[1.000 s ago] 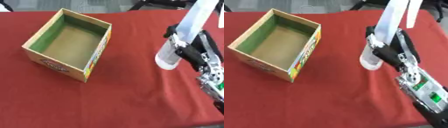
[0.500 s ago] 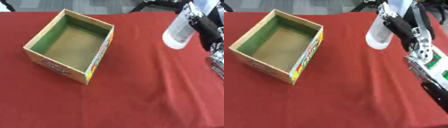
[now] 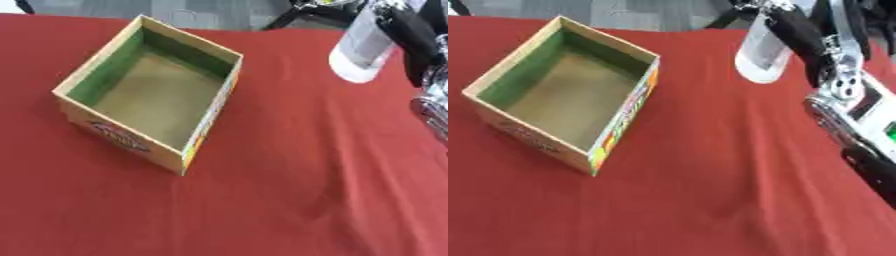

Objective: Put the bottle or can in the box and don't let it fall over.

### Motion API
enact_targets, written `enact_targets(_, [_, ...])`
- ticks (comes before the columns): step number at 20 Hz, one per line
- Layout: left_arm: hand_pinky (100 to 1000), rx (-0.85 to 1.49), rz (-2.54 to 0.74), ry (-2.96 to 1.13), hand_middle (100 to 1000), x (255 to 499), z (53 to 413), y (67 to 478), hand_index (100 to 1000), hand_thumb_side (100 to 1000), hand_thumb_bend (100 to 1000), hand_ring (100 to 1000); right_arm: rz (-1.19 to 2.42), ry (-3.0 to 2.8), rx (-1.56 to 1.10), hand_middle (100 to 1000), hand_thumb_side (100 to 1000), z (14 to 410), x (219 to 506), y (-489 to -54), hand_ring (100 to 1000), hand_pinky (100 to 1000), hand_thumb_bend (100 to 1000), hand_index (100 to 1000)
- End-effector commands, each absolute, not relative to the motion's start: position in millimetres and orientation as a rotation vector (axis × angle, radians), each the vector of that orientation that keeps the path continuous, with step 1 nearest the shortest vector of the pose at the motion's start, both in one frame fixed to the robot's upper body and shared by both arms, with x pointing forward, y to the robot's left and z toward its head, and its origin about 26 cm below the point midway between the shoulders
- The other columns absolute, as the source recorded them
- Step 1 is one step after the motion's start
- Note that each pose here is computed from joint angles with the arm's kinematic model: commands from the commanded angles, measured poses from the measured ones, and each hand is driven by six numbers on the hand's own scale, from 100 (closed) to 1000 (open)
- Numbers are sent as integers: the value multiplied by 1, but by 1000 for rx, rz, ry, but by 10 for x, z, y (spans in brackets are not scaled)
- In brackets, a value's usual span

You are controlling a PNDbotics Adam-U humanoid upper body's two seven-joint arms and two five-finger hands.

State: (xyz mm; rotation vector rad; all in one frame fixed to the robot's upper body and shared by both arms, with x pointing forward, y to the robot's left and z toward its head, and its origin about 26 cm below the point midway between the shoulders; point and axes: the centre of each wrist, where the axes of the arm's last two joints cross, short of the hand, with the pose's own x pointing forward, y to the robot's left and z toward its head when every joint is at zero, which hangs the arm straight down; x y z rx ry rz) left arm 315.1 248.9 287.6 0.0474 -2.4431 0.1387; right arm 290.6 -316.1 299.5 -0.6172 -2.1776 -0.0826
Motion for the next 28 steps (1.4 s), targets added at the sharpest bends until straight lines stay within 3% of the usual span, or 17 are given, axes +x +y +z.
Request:
enact_targets(1, [491, 3, 108, -2499, 1000, 3108, 3004, 2420, 695, 922, 332, 1000, -120, -2217, -672, 141, 410, 3184, 2862, -3198, 557, 797, 100, 148])
enact_targets(13, [509, -106, 105, -2665, 1000, 3101, 3179, 2242, 697, 839, 302, 1000, -194, -2255, -665, 141, 417, 3270, 2995, -3352, 561, 782, 100, 146])
enact_targets(28, [511, -143, 176, -2654, 1000, 3115, 3087, 2248, 696, 835, 308, 1000, -211, -2287, -609, 140, 424, 3294, 3056, -3380, 560, 769, 100, 144])
